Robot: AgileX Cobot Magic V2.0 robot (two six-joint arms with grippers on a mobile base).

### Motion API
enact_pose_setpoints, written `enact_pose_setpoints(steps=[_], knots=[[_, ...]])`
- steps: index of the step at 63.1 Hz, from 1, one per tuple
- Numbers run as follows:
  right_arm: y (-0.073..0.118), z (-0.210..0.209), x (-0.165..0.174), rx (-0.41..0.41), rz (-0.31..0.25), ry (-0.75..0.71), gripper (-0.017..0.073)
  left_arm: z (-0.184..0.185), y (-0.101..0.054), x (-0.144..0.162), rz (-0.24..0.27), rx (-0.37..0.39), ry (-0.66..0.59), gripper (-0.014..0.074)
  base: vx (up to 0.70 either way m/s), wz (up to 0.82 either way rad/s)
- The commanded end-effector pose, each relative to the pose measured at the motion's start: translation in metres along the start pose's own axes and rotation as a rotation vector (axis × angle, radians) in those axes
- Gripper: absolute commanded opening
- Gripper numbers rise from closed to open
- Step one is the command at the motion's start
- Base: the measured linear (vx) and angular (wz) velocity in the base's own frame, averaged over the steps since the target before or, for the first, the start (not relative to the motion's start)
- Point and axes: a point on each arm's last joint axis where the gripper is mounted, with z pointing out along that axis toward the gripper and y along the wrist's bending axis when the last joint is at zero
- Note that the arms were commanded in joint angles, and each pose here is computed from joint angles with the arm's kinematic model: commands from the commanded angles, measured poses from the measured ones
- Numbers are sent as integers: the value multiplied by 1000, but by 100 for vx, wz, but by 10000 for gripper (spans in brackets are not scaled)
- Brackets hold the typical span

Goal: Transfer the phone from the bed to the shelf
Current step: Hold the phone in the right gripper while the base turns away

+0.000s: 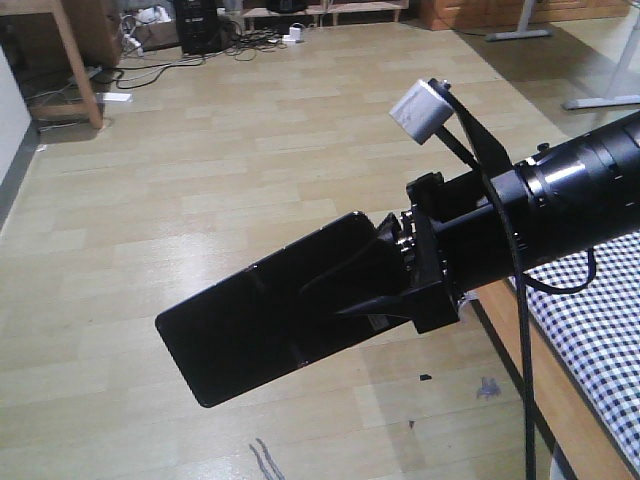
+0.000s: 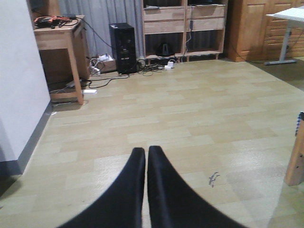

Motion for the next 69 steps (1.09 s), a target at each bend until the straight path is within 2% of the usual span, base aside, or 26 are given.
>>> enact_pose_setpoints(steps=[1,69], knots=[[21,-11,-9,-82,-30,-52,-2,0,0,-4,-9,-3,-71,1,-6,23],[21,-11,-9,-82,-30,-52,-2,0,0,-4,-9,-3,-71,1,6,10]])
